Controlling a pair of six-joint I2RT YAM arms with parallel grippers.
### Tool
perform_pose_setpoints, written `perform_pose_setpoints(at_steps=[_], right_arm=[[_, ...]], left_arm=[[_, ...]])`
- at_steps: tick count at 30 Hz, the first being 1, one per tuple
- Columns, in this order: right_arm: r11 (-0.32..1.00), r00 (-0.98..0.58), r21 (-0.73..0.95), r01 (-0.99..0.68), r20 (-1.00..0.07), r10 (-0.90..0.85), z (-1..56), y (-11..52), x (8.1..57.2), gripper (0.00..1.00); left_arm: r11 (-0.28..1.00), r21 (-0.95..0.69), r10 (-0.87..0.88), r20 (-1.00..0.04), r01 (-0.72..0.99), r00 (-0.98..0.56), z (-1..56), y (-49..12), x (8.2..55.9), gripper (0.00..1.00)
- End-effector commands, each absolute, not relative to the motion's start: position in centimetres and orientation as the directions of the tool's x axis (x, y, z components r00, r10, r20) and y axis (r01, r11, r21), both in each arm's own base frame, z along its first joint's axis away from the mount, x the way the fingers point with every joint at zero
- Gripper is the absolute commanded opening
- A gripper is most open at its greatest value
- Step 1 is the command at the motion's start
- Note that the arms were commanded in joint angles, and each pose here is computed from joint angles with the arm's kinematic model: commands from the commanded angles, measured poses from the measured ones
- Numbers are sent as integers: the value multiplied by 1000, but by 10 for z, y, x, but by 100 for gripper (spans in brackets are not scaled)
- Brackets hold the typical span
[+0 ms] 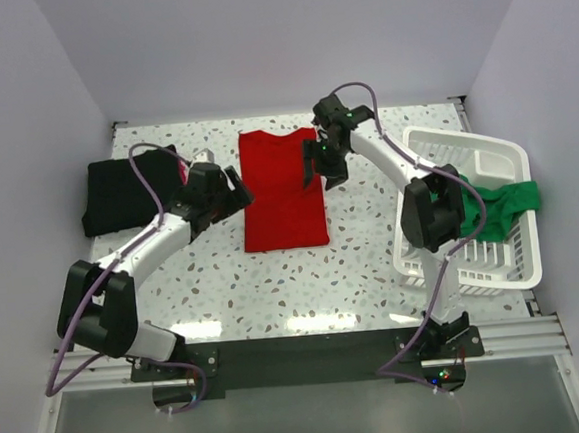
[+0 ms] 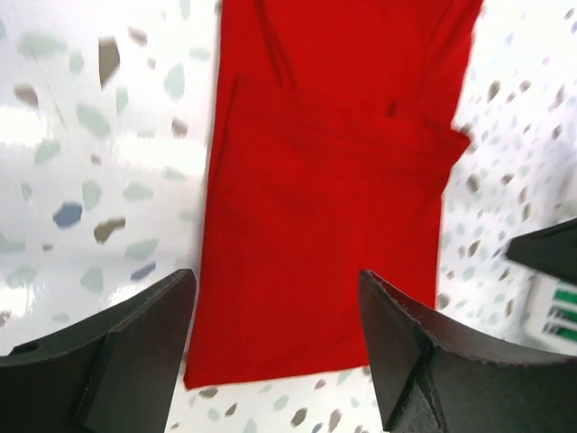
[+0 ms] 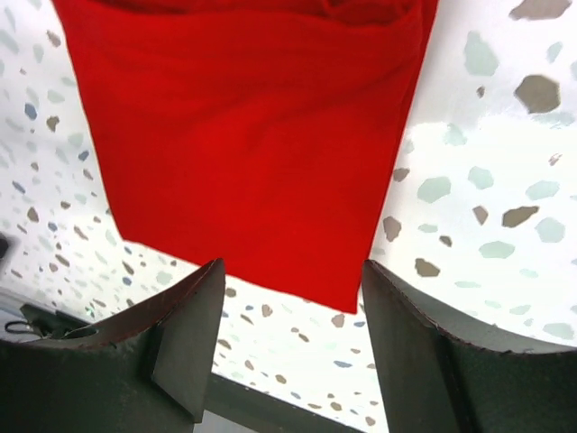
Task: Fold and stack the t-shirts
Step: Fold the tshirt
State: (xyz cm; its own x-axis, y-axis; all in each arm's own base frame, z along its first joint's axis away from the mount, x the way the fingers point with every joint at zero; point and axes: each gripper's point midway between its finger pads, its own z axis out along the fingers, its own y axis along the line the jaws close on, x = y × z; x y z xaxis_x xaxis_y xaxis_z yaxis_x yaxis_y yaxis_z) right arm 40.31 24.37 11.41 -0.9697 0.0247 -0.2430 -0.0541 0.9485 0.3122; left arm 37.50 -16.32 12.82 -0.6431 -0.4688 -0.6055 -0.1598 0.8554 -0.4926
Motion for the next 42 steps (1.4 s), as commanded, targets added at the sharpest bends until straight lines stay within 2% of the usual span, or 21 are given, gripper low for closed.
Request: perform_pose_setpoints(at_steps=[1, 4, 8, 9, 12, 19, 28, 42], right_arm=[[928, -971, 364, -82, -240, 8, 126, 253, 381, 65], [931, -979, 357, -75, -202, -2, 111, 246, 356, 64], [927, -989, 371, -54, -145, 1, 89, 238, 324, 55], [922, -987, 382, -59, -163, 5, 94, 239, 326, 53], [920, -992, 388, -44, -124, 4, 81, 236, 308, 48], [933, -996, 359, -29, -95, 5, 60, 231, 299, 39], [952, -999, 305, -26, -47, -12, 35, 227, 288, 36], [969, -999, 244, -29, -33, -21, 11, 218, 291, 30]], left_arm=[[867, -483, -422, -578, -123, -699, 105, -173, 351, 77], [876, -467, -397, -562, -117, -726, 93, -174, 333, 73], [879, -460, -386, -539, -123, -749, 80, -170, 313, 68], [880, -458, -385, -537, -123, -751, 78, -170, 311, 68], [881, -453, -386, -523, -136, -760, 72, -166, 301, 66], [879, -451, -396, -519, -151, -757, 68, -160, 291, 66], [882, -445, -395, -522, -154, -756, 66, -158, 288, 65], [897, -419, -368, -523, -145, -769, 62, -156, 289, 65]])
